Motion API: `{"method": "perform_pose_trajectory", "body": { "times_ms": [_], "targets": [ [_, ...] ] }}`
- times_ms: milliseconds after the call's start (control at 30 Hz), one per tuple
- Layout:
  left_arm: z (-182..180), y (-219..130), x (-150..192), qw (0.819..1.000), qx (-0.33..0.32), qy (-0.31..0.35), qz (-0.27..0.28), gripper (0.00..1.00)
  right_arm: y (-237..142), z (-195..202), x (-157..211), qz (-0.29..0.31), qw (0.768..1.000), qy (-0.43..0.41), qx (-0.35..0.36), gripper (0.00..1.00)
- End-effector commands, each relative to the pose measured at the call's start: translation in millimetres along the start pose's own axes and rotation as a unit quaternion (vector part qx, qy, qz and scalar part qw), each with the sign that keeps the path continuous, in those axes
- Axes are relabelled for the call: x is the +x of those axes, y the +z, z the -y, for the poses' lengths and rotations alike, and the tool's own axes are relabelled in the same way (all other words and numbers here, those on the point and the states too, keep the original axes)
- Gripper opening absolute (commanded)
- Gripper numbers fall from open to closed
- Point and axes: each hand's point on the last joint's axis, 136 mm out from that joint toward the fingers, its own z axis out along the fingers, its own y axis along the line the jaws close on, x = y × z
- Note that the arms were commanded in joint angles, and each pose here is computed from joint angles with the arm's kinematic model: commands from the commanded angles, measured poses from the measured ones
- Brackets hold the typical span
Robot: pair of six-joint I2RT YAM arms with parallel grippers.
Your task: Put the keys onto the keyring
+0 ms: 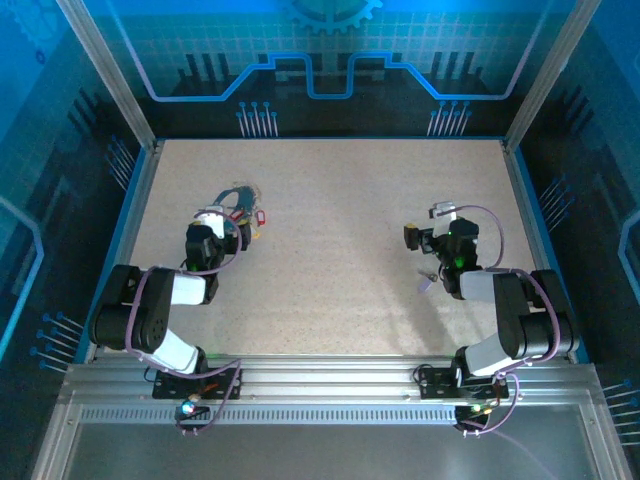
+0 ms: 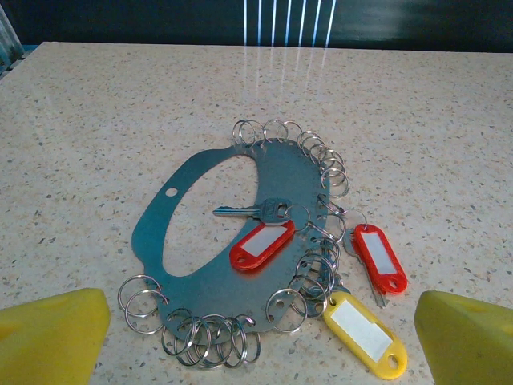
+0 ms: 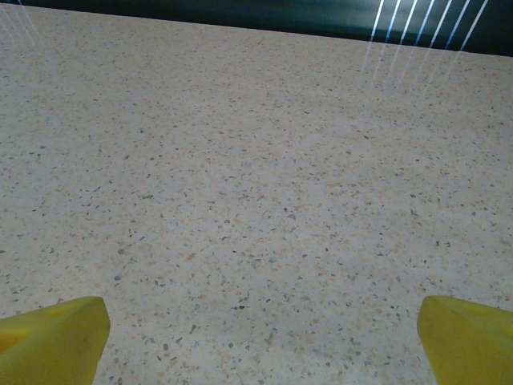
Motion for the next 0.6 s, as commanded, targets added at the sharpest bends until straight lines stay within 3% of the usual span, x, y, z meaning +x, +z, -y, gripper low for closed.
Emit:
{"method": "perform_pose_trajectory", "body": {
  "times_ms": [0, 100, 200, 367, 433, 500, 567],
  "targets": [
    [0.4, -2.7, -7.6, 1.000, 0.001, -0.012, 0.014, 0.99, -10.5, 2.4, -20.1, 0.020, 1.000, -0.006, 0.006, 1.00],
    [9.5, -25.4, -24.6, 0.998, -0.003, 0.017, 0.055, 0.99, -27.6, 7.9, -32.4, 0.009, 0.999, 0.011, 0.043, 1.00],
    [24.0, -46.8, -49.0, 0.996, 0.018, 0.035, 0.074, 0.99, -51.0, 22.3, -44.2, -0.009, 0.992, 0.084, 0.094, 1.00],
    [17.3, -68.8, -108.9, 0.995, -0.002, -0.033, 0.091, 0.99, -89.8, 39.2, -63.4, -0.017, 0.965, 0.219, 0.146, 1.00],
    [1.3, -69.3, -127.7, 0.992, -0.047, -0.096, 0.072, 0.99, -113.1, 56.4, -48.8, -0.050, 0.925, 0.309, 0.216, 1.00],
    [-13.9, -62.6, -129.3, 0.985, -0.101, -0.135, 0.036, 0.99, -117.2, 55.0, -48.3, -0.070, 0.923, 0.314, 0.209, 1.00],
    [-18.6, -46.9, -131.6, 0.986, -0.120, -0.119, 0.007, 0.99, -116.2, 49.4, -45.5, -0.097, 0.926, 0.305, 0.199, 1.00]
  ]
}}
